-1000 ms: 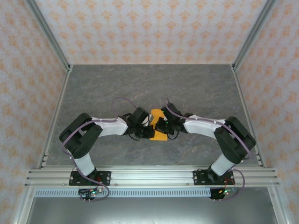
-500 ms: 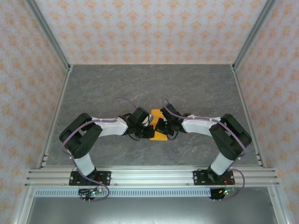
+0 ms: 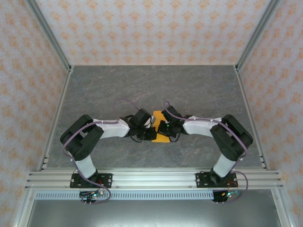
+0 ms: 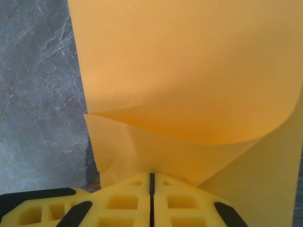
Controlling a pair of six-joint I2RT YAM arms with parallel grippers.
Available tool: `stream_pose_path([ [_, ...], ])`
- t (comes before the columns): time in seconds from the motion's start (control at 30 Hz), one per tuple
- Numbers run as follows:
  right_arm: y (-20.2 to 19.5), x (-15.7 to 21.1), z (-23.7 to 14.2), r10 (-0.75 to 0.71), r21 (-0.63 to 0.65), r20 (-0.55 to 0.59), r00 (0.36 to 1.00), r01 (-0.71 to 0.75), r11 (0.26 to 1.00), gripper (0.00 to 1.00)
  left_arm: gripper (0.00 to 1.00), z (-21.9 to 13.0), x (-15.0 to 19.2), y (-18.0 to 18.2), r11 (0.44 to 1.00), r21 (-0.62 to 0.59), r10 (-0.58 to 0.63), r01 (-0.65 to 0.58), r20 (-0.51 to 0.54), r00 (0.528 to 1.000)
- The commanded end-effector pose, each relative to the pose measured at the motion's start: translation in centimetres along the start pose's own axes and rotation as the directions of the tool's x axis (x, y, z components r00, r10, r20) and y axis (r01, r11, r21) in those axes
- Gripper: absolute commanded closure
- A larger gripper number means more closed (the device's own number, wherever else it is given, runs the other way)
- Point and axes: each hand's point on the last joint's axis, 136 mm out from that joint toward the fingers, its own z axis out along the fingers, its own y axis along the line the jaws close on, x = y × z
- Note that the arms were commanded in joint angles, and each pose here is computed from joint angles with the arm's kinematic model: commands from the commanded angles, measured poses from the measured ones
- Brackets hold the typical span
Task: Fold a paper plane with a square sheet of paper (fold left side to right side)
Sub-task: Fold the triangle a second time at the center of the table.
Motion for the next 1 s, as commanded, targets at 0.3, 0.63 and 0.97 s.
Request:
stream_pose_path([
  [0.3,-4.0,-2.6,-1.4,-0.012,0.124,0.057,0.998,0.005,0.992,0.91,0.93,1.2,2.6,4.5,0.988,-0.153,-0.042,0.033,-0.059,0.997],
  [0.63,-5.6,-3.9,-2.2,-0.013,0.151,0.077,0.997,0.001,0.989,0.90,0.93,1.2,2.7,4.6,0.987,-0.154,-0.045,0.035,-0.057,0.997],
  [0.97,-7.5,-6.6,-3.8,0.010,0.163,0.121,0.993,-0.029,0.986,0.90,0.93,1.0,2.4,4.1,0.990,-0.139,-0.038,0.031,-0.049,0.998],
])
